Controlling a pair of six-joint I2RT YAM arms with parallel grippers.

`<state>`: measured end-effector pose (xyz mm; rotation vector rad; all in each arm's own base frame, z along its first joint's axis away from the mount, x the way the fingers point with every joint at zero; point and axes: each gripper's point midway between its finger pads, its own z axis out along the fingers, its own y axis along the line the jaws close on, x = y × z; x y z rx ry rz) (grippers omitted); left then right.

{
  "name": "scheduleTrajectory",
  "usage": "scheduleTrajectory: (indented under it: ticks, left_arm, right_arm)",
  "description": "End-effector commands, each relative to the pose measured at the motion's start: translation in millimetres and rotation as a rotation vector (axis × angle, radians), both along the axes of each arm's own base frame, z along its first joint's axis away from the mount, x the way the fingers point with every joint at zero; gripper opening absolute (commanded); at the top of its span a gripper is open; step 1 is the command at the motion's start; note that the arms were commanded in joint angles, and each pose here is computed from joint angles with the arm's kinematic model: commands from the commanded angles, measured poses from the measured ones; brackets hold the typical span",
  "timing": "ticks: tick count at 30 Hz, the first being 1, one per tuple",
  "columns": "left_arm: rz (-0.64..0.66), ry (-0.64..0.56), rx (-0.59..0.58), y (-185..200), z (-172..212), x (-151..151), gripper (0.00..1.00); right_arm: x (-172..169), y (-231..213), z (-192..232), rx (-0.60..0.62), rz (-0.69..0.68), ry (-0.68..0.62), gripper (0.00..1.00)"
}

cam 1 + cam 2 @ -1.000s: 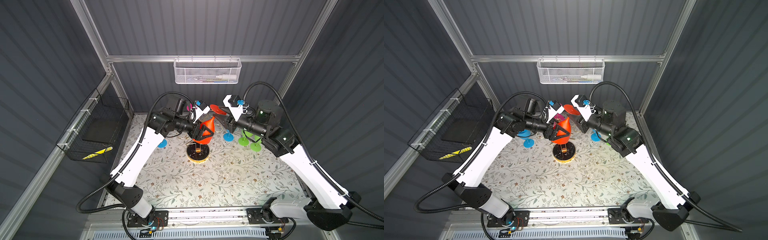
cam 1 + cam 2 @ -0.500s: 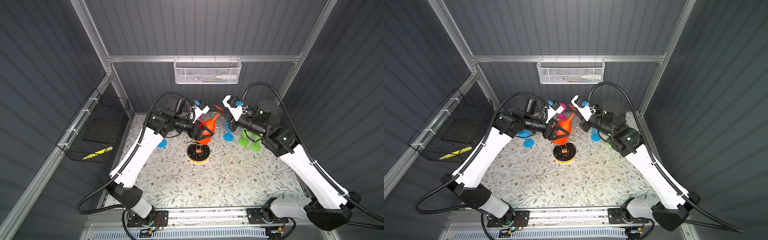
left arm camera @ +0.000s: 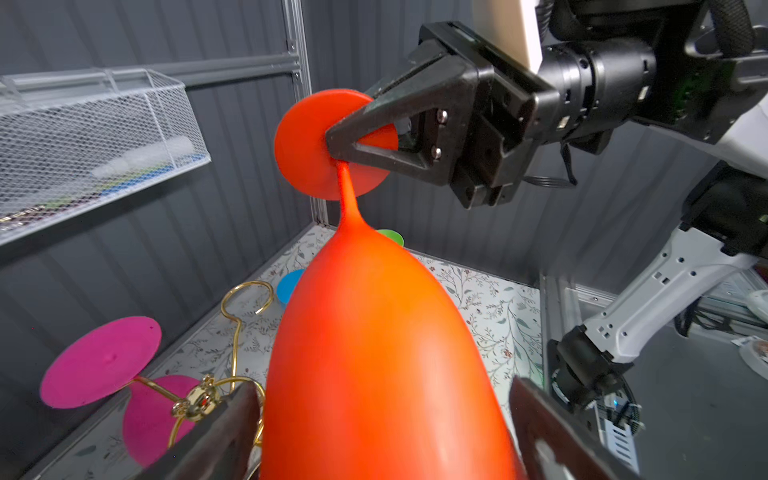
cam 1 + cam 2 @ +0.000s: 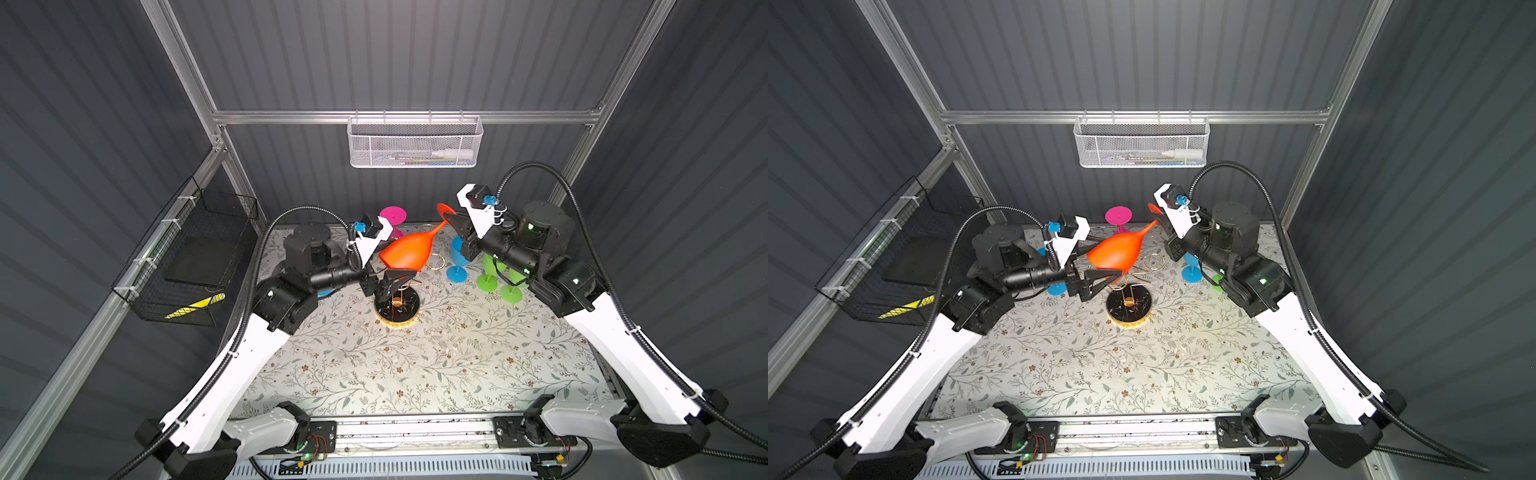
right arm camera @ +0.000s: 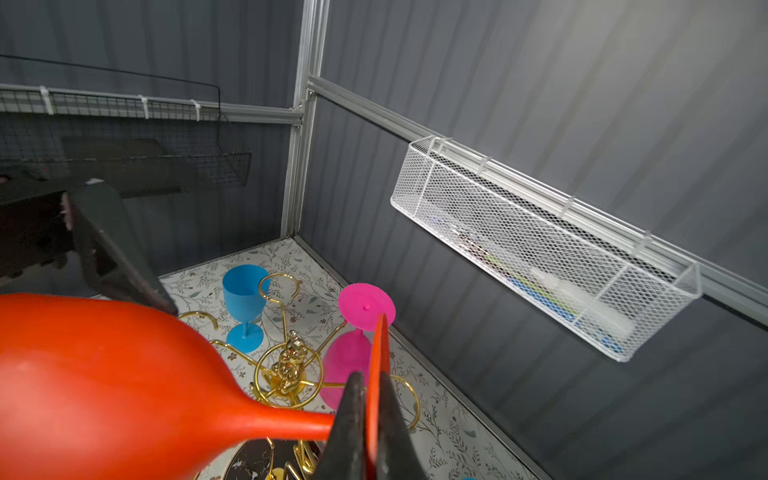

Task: Take the wine glass off the wine glass rack
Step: 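Close the left gripper on the red glass bowl while the right holds the base, then open the right gripper off the base while the left pulls the glass away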

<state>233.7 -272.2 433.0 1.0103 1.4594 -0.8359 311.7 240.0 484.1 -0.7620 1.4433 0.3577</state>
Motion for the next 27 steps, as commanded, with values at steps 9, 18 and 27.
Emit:
scheduleTrajectory:
  ticks: [9, 18, 27]
  left_arm:
    - [0.277, -0.285, -0.191, 40.4, 42.3, 16.4, 0.99]
    - [0.278, -0.314, -0.255, 47.7, 54.0, 6.1, 0.83]
    - [0.206, -0.274, -0.216, 28.3, 40.3, 14.0, 0.79]
  right_arm:
    - [0.1, -32.4, 13.8, 0.174, -0.050, 0.040, 0.00]
    - [-5.6, -34.1, 6.6, 0.195, -0.003, 0.060, 0.00]
    - [-23.5, -15.5, 5.9, 0.237, 0.150, 0.085, 0.00]
